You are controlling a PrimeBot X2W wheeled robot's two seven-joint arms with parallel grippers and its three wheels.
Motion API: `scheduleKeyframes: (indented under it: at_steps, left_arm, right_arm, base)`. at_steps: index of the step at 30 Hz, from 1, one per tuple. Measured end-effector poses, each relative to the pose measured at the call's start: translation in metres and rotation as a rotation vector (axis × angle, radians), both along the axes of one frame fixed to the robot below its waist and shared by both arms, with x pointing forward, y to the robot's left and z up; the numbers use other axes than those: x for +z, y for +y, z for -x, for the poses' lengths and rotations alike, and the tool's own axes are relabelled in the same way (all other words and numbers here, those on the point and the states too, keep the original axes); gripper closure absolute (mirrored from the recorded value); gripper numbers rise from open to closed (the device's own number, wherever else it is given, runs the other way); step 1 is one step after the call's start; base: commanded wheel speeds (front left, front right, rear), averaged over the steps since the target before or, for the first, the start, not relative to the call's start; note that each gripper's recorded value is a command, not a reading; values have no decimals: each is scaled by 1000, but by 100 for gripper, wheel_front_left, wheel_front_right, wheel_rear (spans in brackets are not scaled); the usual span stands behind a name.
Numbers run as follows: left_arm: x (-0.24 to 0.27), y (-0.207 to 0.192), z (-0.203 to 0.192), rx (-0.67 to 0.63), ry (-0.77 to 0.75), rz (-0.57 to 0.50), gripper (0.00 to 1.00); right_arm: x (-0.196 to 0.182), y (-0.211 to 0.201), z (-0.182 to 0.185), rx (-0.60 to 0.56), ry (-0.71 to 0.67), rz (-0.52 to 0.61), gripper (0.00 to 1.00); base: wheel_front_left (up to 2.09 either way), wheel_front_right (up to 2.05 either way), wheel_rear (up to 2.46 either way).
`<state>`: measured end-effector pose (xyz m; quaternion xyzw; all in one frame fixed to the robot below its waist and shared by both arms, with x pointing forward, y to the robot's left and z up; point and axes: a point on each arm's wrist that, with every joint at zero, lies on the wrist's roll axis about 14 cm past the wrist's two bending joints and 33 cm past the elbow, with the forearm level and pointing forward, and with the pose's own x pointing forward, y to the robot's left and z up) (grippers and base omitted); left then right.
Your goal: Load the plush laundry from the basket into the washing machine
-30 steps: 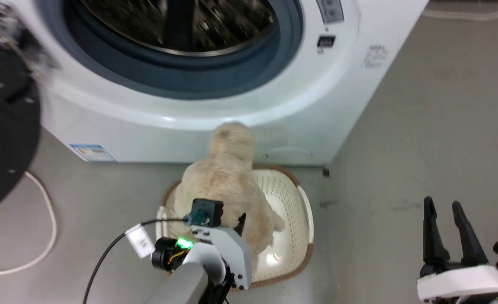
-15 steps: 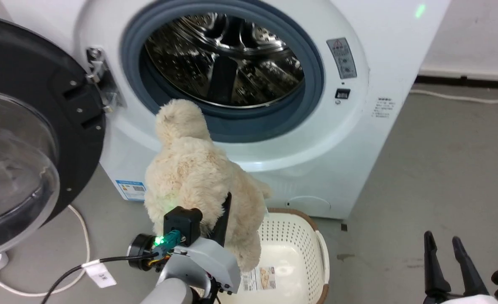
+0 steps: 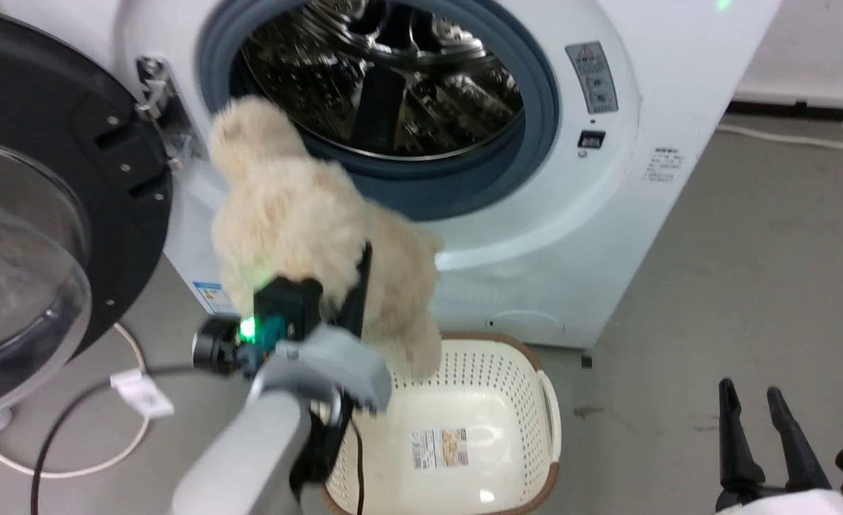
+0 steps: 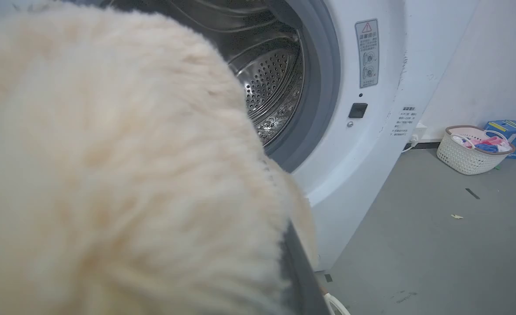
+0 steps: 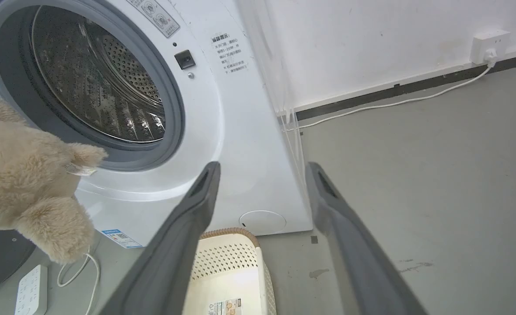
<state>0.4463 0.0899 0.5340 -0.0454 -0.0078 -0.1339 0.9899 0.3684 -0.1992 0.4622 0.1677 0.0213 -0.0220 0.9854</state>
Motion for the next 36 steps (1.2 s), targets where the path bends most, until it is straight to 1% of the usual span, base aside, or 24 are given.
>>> scheduleKeyframes:
  at_steps: [1, 2, 4, 5, 6, 7, 9, 10, 11, 12, 17, 18, 19, 22, 24, 25, 26, 27, 28, 33, 36]
  left_arm:
    - [0, 0, 0, 0, 0, 0, 100]
    - [2, 0, -13, -1, -9, -3, 100]
    - [3, -1, -20, -3, -14, -3, 100]
    - [3, -1, -34, -1, -22, -6, 100]
    - [3, -1, -34, -1, -22, -6, 100]
    - [1, -1, -47, 1, -23, -6, 100]
    - [-1, -1, -54, 1, -21, -5, 100]
    - [-4, -2, -67, 1, -21, -5, 100]
    - [-4, -2, -67, 1, -21, -5, 100]
    - [-8, -2, -80, 2, -20, -6, 100]
    - [-13, -1, -117, 8, -29, -9, 100]
    - [-13, -1, -117, 8, -29, -9, 100]
    - [-15, 0, -132, 13, -38, -16, 100]
    - [-19, -1, -153, 7, -47, -30, 100]
    - [-23, -3, -166, 2, -51, -36, 100]
    - [-23, -3, -166, 2, -51, -36, 100]
    - [-27, -6, -177, -1, -54, -42, 100]
    - [-27, -6, -177, -1, -54, -42, 100]
    - [-31, -7, -190, -1, -55, -44, 100]
    - [-36, -4, -220, 15, -72, -41, 100]
    - [-39, -4, -231, 21, -76, -38, 100]
  right_arm:
    - [0, 0, 0, 0, 0, 0, 0]
    - [-1, -1, -4, -1, 4, 1, 0]
    - [-2, -1, -7, -2, 4, 1, 0]
    - [-3, -2, -12, -5, 9, 3, 0]
    - [-3, -2, -12, -5, 9, 3, 0]
    - [-5, -3, -16, -8, 15, 7, 0]
    - [-6, -4, -18, -9, 18, 8, 0]
    - [-10, -6, -21, -14, 26, 14, 0]
    - [-10, -6, -21, -14, 26, 14, 0]
    - [-14, -8, -25, -20, 36, 17, 0]
    - [-26, -15, -33, -38, 65, 25, 0]
    - [-26, -15, -33, -38, 65, 25, 0]
    - [-31, -18, -36, -46, 78, 30, 0]
    - [-40, -21, -40, -55, 96, 35, 0]
    - [-46, -24, -42, -61, 111, 39, 0]
    - [-46, -24, -42, -61, 111, 39, 0]
    - [-52, -27, -44, -69, 123, 42, 0]
    - [-52, -27, -44, -69, 123, 42, 0]
    - [-58, -29, -45, -76, 138, 43, 0]
    - [-75, -37, -46, -99, 175, 46, 0]
    - [-82, -39, -45, -107, 193, 50, 0]
  base:
    - [0, 0, 0]
    - [0, 0, 0]
    - [0, 0, 0]
    - [0, 0, 0]
    - [0, 0, 0]
    - [0, 0, 0]
    - [0, 0, 0]
    - [0, 0, 0]
    - [0, 0, 0]
    - [0, 0, 0]
    - [0, 0, 0]
    - [0, 0, 0]
    - [0, 0, 0]
    - [0, 0, 0]
    - [0, 0, 0]
    - [0, 0, 0]
    - [0, 0, 0]
    - [0, 0, 0]
    - [0, 0, 0]
    - [0, 0, 0]
    - [0, 0, 0]
